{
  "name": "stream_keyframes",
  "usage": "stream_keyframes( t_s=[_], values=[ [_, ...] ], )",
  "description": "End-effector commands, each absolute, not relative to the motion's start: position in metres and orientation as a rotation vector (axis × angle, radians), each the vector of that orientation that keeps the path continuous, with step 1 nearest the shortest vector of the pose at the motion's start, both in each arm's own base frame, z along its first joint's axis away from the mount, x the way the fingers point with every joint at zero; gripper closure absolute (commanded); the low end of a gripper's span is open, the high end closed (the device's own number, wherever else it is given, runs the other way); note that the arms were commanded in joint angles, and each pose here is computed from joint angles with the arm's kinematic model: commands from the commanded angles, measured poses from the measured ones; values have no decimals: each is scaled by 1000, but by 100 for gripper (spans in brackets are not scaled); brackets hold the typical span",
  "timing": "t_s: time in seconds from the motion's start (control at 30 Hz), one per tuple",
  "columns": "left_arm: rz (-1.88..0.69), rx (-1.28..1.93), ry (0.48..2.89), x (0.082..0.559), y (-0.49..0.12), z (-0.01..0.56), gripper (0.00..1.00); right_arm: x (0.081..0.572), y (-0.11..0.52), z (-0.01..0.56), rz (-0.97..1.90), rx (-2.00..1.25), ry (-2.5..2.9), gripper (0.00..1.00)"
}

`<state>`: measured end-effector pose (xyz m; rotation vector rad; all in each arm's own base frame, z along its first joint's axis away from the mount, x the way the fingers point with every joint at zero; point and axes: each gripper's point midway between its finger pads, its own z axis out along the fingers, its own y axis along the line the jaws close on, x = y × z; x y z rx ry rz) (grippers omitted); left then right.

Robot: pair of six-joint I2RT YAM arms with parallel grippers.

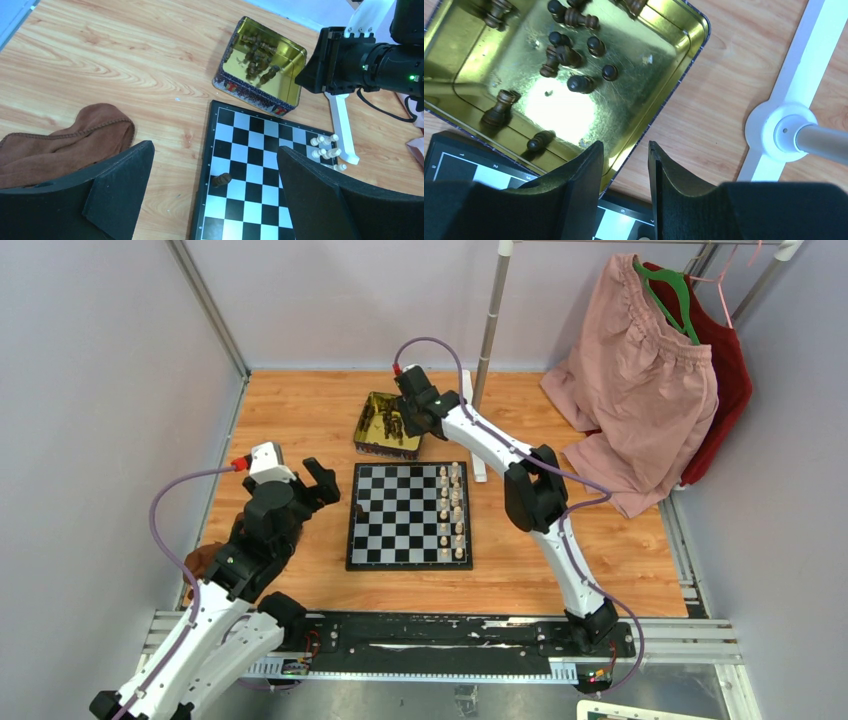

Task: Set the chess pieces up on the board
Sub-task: Pick up the storage box at the center of the board.

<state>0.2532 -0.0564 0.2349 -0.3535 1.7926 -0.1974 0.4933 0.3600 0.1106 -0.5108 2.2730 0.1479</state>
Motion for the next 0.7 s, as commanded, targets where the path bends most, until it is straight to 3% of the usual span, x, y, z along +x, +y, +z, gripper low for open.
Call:
stream_keyframes(
  t_s=[0.0,0.67],
  values=[
    [-200,-351,1753,256,-57,248,0,495,347,113,121,-442,2302,57],
    [-177,-337,1774,259,-58,237,0,498,337,71,121,-388,2396,58]
  ],
)
